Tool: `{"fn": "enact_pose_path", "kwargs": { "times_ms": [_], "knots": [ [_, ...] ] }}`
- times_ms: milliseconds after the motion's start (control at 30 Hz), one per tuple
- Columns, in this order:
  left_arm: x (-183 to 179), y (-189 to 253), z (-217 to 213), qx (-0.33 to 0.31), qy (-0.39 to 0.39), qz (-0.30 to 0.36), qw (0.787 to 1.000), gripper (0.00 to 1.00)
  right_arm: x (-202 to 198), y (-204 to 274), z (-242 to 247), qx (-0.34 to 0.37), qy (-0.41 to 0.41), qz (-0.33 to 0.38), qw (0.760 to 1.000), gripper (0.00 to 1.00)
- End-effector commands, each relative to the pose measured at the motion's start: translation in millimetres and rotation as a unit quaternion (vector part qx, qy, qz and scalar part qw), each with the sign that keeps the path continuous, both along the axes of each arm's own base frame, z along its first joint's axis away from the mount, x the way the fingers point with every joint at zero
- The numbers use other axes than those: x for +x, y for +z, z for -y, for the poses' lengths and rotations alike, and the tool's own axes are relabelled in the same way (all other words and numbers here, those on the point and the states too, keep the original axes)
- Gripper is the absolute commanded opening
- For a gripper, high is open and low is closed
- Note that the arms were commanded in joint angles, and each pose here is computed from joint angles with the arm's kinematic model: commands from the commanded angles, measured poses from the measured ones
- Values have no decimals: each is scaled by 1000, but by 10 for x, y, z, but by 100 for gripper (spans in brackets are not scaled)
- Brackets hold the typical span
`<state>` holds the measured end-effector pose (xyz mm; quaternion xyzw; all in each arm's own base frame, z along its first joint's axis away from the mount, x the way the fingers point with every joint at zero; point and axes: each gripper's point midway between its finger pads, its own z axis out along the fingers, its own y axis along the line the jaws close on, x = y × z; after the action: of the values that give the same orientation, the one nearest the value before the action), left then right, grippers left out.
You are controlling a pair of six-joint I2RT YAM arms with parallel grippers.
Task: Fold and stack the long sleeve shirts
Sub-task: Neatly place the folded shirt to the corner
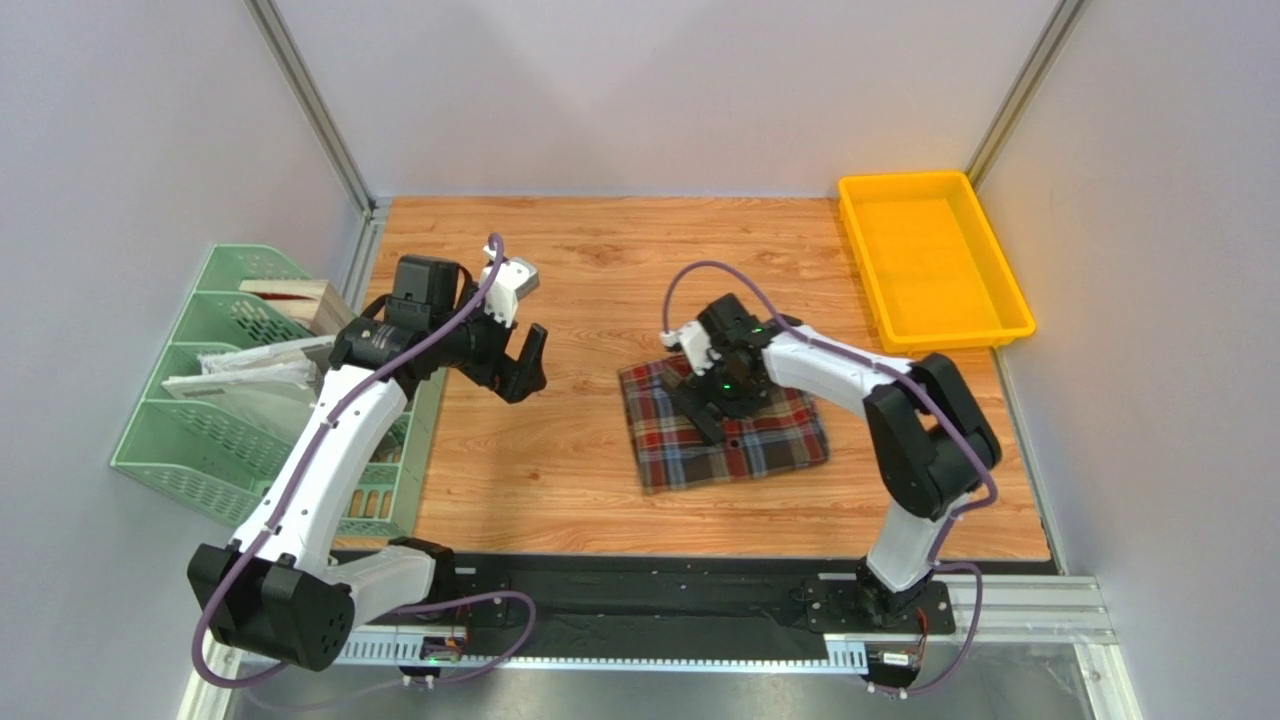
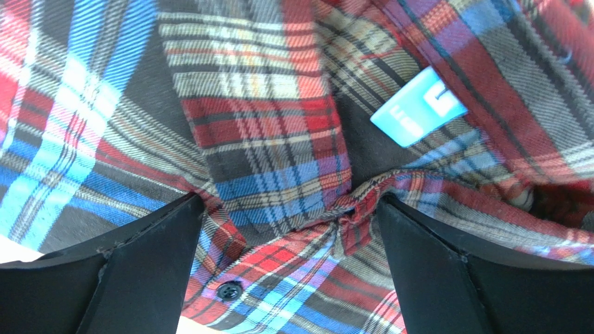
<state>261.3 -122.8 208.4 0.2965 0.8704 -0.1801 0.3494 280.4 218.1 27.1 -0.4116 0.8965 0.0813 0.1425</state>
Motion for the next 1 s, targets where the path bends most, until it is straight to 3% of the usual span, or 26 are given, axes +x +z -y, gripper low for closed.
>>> {"fn": "enact_pose_path", "kwargs": {
  "times_ms": [0, 200, 500, 967],
  "knots": [
    [130, 188, 35, -6, -12, 25, 1000, 99, -450, -180, 969, -80, -28, -80, 993, 100],
    [237, 293, 58, -11, -10, 31, 999, 99, -785, -205, 1620, -100, -72, -122, 985, 100],
    [263, 371, 58, -8, -14, 40, 999, 99, -929, -244, 2584, -104, -90, -137, 981, 100],
    [259, 366, 62, -10, -11, 34, 999, 99, -990, -322, 3409, -97, -121, -153, 976, 100]
  ]
}}
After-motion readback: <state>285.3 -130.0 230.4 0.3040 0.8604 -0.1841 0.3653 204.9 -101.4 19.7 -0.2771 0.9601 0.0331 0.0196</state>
